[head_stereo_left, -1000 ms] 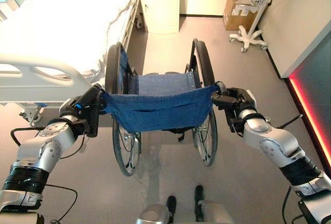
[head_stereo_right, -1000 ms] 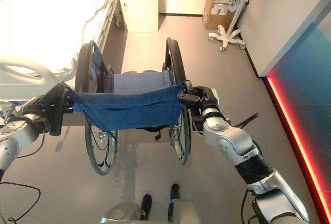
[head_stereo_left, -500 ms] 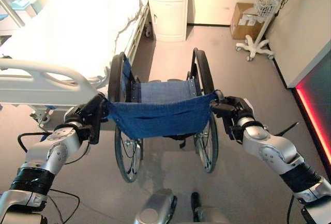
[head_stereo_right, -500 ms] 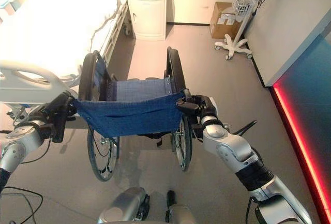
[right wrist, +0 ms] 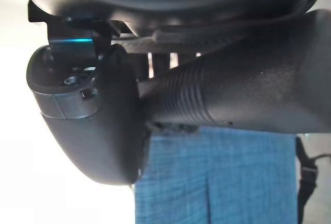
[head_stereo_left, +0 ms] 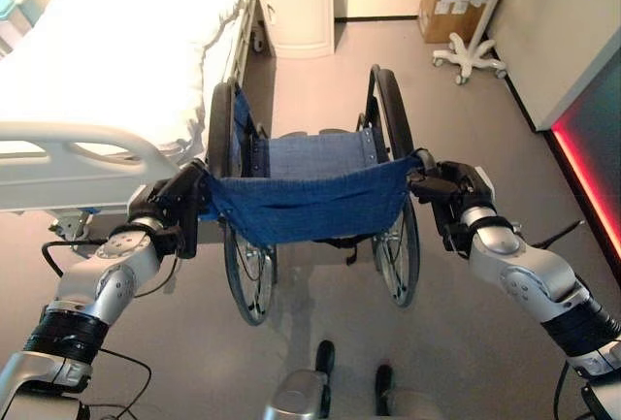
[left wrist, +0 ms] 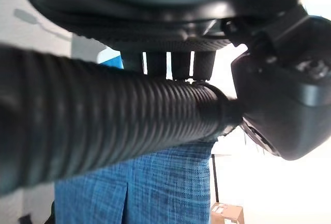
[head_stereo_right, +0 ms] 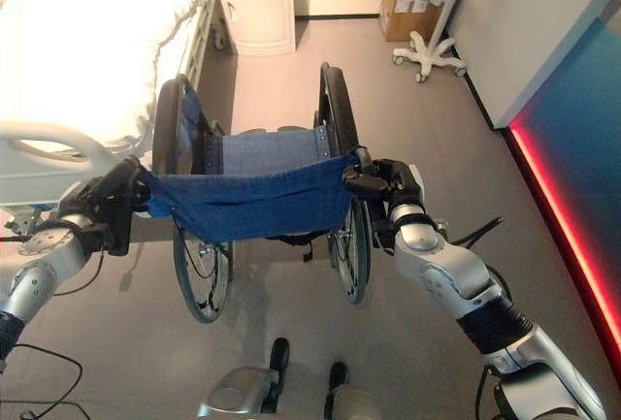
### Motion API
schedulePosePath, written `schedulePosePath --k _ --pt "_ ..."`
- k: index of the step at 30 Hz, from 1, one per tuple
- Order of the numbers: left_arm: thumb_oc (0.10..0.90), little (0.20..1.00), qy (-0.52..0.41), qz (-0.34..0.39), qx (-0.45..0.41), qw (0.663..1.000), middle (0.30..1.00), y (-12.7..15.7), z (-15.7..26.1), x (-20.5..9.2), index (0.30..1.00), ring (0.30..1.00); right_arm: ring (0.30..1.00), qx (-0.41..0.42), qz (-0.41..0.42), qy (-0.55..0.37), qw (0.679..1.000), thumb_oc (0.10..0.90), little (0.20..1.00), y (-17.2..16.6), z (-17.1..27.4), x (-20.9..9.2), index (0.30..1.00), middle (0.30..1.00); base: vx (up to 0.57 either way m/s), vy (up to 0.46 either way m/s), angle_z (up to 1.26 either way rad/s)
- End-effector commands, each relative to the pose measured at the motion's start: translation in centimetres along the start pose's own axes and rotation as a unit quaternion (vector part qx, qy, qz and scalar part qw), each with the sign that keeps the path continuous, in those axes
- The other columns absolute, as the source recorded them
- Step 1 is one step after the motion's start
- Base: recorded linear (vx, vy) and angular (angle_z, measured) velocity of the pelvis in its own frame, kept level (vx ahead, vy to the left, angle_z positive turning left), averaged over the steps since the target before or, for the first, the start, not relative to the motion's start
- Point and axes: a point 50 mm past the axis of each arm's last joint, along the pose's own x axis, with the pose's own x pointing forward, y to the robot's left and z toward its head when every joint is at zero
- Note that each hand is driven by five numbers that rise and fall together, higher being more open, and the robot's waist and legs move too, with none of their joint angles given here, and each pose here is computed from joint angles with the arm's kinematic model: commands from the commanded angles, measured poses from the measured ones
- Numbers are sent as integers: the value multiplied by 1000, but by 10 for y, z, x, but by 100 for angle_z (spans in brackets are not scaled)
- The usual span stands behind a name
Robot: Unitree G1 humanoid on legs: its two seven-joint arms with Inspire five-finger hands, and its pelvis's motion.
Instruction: Push the wheelchair next to the bed
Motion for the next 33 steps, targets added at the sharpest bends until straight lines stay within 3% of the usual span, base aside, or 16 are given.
schedulePosePath --k 1,9,17,33 --pt "400 300 -100 -195 -46 975 300 -93 48 -13 300 300 300 106 246 -77 960 400 300 86 13 -48 300 300 15 60 -9" --pt "400 300 -133 -202 -5 970 300 -97 51 -22 300 300 300 126 197 -54 971 400 300 68 5 -41 300 300 27 39 0" --pt "400 300 -163 -205 27 965 300 -100 63 -28 300 300 300 132 222 -28 966 400 300 76 -5 -42 300 300 32 51 -2" --pt "400 300 -140 -191 24 971 300 -102 72 -20 300 300 300 146 152 -93 973 400 300 75 20 -37 300 300 124 64 -1"
